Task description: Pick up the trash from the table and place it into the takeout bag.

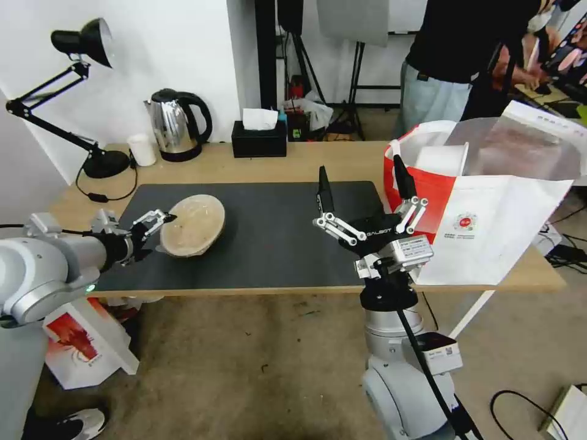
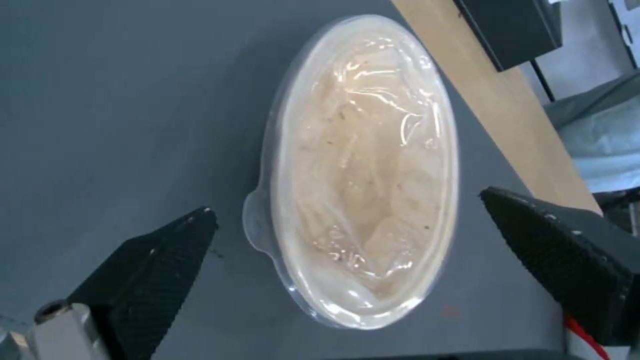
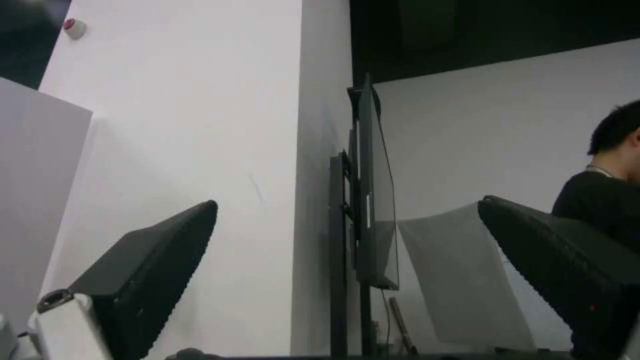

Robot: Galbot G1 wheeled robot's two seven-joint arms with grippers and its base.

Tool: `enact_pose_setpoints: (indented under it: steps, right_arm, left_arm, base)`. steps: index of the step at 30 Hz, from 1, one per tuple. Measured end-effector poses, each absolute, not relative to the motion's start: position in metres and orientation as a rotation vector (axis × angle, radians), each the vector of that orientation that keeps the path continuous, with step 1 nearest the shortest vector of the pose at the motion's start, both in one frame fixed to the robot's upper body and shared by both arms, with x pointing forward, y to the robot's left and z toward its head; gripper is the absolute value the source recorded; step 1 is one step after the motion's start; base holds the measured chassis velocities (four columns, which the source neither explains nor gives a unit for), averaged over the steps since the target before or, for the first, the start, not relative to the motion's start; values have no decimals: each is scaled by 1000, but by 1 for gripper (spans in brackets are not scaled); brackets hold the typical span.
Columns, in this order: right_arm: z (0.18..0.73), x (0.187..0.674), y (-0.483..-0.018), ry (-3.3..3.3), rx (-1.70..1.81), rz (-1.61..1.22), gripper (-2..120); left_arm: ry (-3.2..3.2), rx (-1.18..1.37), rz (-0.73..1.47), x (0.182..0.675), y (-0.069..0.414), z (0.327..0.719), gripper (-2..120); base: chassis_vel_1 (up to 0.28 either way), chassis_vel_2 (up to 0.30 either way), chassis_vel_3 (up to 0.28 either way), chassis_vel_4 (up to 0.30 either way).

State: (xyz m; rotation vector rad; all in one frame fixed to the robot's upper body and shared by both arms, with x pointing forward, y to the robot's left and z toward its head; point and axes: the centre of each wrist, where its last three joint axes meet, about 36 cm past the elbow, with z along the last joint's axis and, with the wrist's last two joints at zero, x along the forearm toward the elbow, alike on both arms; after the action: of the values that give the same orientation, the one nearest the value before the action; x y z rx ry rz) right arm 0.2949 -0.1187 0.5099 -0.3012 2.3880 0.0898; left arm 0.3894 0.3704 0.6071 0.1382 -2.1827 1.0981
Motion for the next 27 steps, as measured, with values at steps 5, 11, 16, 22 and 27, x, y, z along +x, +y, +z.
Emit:
enact_pose_setpoints:
  steps: [5,11,16,22,27]
  right_arm:
    - [510,294,-119,2387,-300,87,100]
    - [510,294,-119,2387,-301,85,100]
    - [511,294,-121,2385,-300,80,100]
    - [511,294,-122,2386,-298,78,100]
    - [511,293,-122,2389,-297,82,100]
  left_arm:
    - [-2171,157,1104,394,373,601,100]
    - [-2162,176,1103,399,375,594,100]
    - [-2147,166,1109,406,374,588,100]
    - [-2123,153,1123,413,372,580,100]
    - [-2110,150,1128,416,372,576,100]
  base:
    - [0,0,0,0]
    - [0,0,0,0]
    - [0,0,0,0]
    - [0,0,0,0]
    - [0,0,0,0]
